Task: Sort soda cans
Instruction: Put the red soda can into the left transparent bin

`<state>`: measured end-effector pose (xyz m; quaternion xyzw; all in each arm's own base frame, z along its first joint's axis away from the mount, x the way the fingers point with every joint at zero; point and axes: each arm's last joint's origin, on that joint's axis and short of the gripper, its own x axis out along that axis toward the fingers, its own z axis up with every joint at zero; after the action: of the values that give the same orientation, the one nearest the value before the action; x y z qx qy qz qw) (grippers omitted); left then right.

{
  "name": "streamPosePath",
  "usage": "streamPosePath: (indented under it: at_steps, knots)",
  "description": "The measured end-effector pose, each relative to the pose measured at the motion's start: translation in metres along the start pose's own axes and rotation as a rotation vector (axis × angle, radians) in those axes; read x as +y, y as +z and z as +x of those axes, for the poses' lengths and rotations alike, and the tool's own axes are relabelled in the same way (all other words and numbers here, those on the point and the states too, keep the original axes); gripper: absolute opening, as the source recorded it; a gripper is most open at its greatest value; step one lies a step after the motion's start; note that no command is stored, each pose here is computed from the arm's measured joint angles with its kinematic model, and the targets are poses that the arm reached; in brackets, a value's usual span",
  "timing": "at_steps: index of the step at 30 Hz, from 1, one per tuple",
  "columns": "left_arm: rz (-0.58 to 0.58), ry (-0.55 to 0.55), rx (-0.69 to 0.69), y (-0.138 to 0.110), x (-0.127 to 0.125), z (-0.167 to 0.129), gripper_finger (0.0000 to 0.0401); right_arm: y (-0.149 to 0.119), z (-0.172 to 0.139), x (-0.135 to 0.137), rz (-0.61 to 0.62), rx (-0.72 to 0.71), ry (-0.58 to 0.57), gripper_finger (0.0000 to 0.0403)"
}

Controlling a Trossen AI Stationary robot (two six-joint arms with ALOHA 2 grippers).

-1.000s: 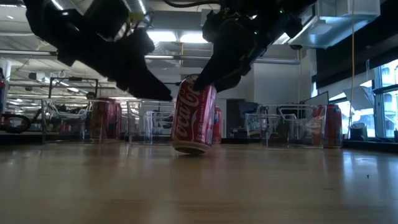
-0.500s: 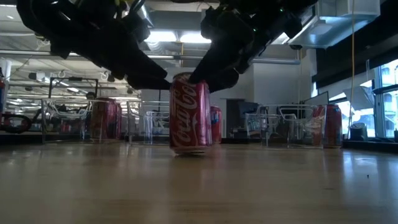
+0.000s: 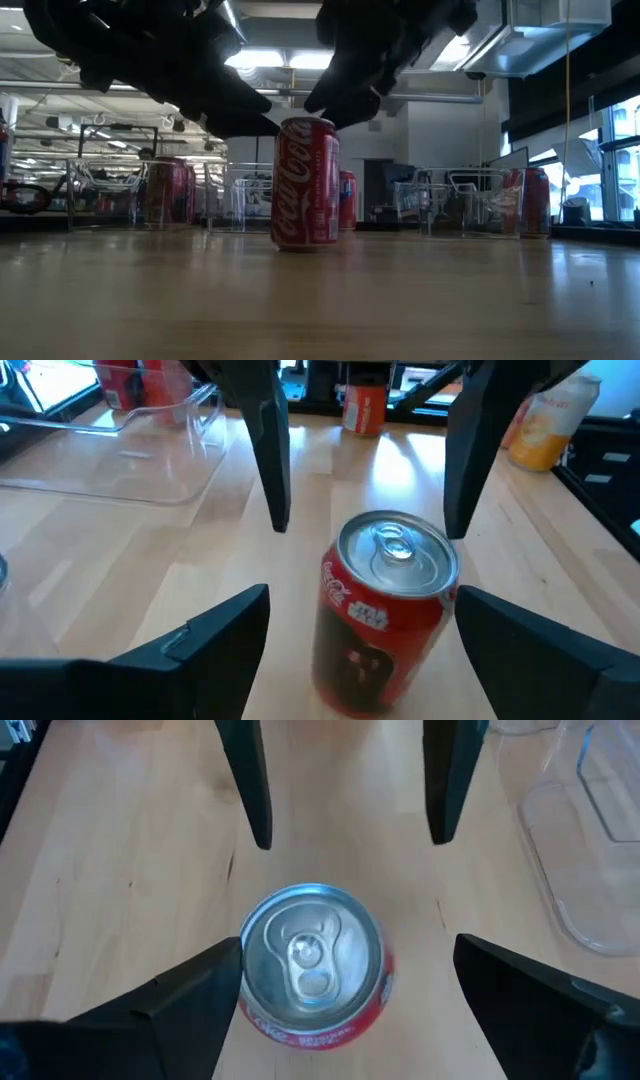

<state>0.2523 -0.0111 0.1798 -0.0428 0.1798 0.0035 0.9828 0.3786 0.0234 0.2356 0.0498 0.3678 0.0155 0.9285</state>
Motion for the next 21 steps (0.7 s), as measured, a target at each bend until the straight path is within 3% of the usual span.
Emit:
streamPosePath:
  at_steps: [6, 9, 13, 17, 21]
  knots:
    - [-0.017, 0.0, -0.041, 0.009, 0.0, 0.001, 0.0309, 0.014, -0.015, 0.002, -0.003, 0.079, -0.009, 0.036]
    - [0.004, -0.007, -0.072, 0.02, -0.002, 0.004, 0.0309, 0.02, -0.034, 0.004, -0.037, 0.131, 0.011, 0.036]
    - [0.008, -0.007, -0.069, 0.027, -0.003, 0.013, 0.0309, 0.023, -0.067, 0.008, -0.031, 0.09, -0.003, 0.036]
    - [0.008, 0.0, -0.055, 0.032, -0.003, 0.026, 0.0309, 0.012, -0.092, 0.014, -0.035, 0.023, -0.045, 0.036]
    - [0.002, 0.009, -0.051, 0.039, -0.002, 0.031, 0.0309, -0.011, -0.098, 0.018, -0.017, -0.028, -0.07, 0.036]
